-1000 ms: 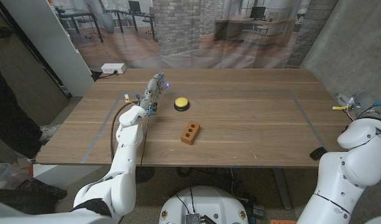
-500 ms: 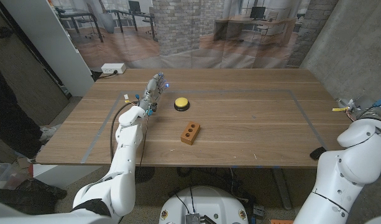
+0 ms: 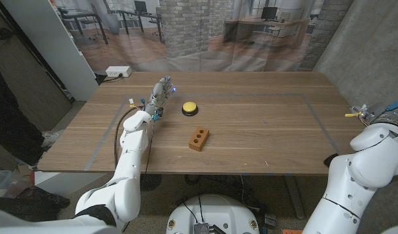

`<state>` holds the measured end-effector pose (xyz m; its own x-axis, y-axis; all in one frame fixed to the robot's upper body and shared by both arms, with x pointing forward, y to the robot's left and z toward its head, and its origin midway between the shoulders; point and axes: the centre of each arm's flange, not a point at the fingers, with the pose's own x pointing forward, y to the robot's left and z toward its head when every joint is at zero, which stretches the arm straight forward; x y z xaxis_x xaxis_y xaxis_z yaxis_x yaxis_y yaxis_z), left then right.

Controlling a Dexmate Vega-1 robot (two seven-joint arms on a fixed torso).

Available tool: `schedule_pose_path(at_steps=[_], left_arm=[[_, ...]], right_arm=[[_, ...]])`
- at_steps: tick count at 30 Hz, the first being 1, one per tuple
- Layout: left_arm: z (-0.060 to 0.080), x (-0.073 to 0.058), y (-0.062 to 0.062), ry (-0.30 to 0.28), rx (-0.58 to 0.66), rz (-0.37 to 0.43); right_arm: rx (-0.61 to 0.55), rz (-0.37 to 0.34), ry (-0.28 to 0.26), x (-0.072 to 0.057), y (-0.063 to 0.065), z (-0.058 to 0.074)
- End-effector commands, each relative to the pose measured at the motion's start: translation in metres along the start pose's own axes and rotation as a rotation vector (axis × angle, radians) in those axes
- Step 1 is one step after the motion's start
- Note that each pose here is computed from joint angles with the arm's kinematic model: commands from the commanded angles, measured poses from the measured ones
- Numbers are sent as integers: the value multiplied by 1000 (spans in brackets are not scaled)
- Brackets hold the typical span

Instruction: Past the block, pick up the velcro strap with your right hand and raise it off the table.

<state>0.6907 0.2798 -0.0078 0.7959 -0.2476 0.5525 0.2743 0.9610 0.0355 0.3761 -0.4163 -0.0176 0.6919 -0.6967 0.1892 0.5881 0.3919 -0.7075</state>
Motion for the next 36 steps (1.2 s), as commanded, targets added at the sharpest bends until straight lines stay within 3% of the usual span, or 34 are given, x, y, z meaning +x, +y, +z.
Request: schedule_pose_path(at_steps=[1, 20, 36], left_arm=[[4, 2, 5, -18, 6, 0], [16, 9, 3, -52, 12, -23], [21, 7, 1, -67, 15, -26]], right_arm=[[-13, 35, 31, 0, 6, 6], [-42, 87, 98, -2, 9, 4], [-52, 162, 130, 3, 11, 3]])
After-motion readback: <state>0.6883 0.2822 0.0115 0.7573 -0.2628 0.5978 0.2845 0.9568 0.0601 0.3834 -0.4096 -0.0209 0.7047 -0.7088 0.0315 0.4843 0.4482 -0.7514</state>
